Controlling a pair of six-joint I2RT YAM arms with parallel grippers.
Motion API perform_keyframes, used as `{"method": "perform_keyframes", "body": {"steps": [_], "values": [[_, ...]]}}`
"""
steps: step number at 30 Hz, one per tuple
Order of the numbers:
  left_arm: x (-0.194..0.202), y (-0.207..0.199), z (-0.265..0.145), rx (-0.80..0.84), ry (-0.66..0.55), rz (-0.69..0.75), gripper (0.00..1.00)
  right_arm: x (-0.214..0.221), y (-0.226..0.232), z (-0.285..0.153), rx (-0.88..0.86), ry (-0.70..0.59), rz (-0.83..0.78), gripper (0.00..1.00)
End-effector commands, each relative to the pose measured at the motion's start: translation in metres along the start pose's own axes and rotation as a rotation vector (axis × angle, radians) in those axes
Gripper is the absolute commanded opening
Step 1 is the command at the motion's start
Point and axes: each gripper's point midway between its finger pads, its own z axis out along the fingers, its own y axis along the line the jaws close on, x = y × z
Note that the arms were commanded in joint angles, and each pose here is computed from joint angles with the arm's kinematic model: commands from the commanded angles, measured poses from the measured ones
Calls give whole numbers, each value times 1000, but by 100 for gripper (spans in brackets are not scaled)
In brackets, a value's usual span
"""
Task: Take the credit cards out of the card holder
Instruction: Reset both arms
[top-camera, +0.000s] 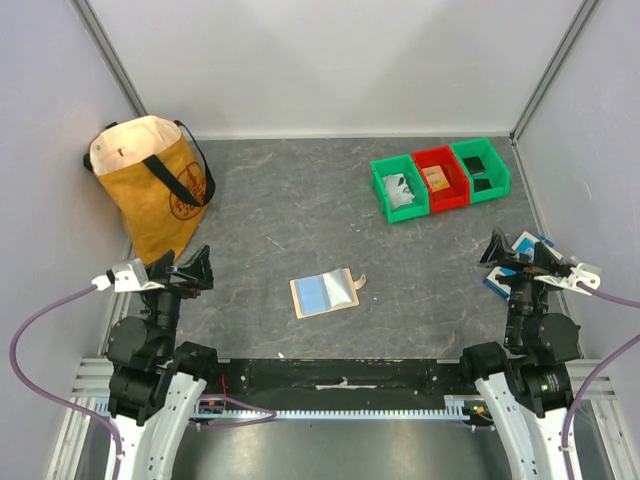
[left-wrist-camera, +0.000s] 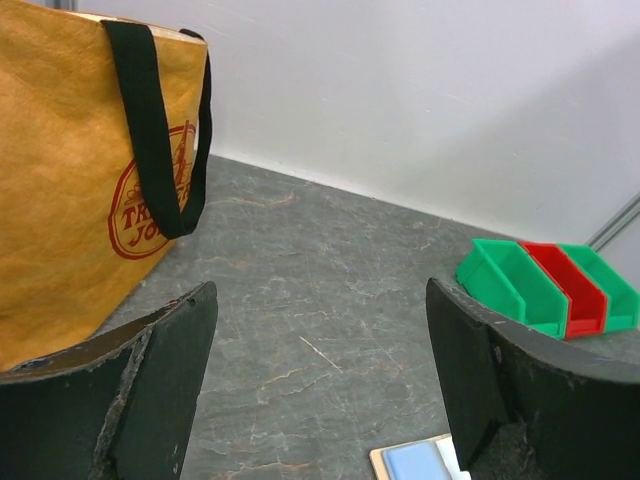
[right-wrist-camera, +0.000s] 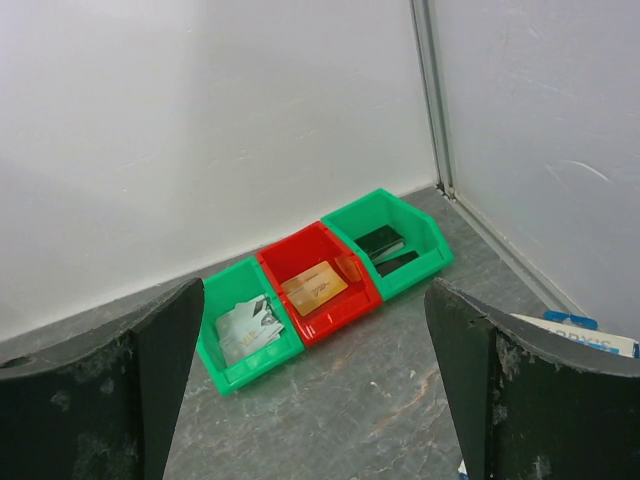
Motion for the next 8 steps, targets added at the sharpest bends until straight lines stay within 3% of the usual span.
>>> {"method": "perform_keyframes", "body": {"steps": [1,8], "values": [[-4,-4,-1,30,-16,23,90,-8,-1,3,10,-31,-12,98],[-5,-5,-2,34,-19,25,89,-8,-1,3,9,-35,-6,98]]}}
